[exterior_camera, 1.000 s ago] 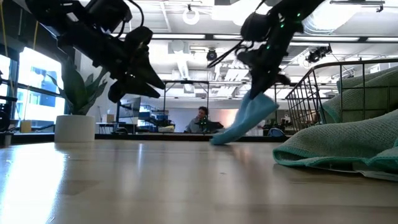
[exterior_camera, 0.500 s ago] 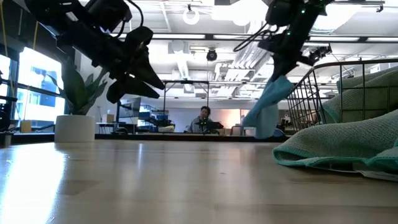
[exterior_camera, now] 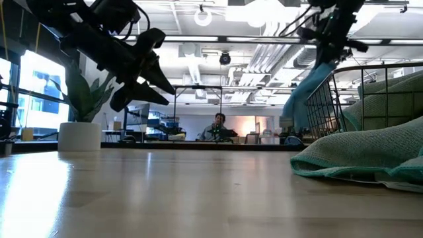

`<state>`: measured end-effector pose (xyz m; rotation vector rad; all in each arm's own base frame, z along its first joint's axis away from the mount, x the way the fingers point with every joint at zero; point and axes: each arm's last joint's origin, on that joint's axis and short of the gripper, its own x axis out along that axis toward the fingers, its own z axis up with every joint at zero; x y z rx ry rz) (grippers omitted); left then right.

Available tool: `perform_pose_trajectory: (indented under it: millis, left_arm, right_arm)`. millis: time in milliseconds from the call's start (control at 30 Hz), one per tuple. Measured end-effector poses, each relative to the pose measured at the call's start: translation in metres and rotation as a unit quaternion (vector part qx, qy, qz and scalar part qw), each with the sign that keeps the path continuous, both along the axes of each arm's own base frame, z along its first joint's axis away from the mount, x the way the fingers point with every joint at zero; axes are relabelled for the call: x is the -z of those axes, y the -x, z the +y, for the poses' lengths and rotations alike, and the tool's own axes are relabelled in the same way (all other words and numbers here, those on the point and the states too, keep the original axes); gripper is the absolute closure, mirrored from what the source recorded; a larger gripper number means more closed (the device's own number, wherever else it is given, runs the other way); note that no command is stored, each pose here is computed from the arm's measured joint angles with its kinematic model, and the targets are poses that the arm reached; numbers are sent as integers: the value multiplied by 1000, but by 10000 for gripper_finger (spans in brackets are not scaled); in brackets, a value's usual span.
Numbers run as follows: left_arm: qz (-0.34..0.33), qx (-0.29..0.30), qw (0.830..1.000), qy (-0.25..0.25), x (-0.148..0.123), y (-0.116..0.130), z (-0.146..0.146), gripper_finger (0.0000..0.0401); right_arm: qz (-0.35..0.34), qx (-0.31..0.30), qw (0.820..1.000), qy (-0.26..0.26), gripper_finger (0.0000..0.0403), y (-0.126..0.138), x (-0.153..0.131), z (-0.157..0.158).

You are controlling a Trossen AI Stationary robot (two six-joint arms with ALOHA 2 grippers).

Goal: Fold microfiber towels
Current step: Stack the folded blue microfiber cloth into the wire basket

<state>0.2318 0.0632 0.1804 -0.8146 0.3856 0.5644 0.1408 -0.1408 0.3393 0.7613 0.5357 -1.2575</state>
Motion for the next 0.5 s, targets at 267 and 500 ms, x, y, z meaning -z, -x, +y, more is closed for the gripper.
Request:
perform_pose_trajectory:
  millis: [267,500]
  left_arm:
    - [-8,13,1000,21,0,-2,-9,268]
    - [-3,40,999,8,0,-4,-18,268]
  right_arm:
    - [-28,45,999,13,403,19,-12,37]
    - [-77,75,994,24,403,20,-17,63]
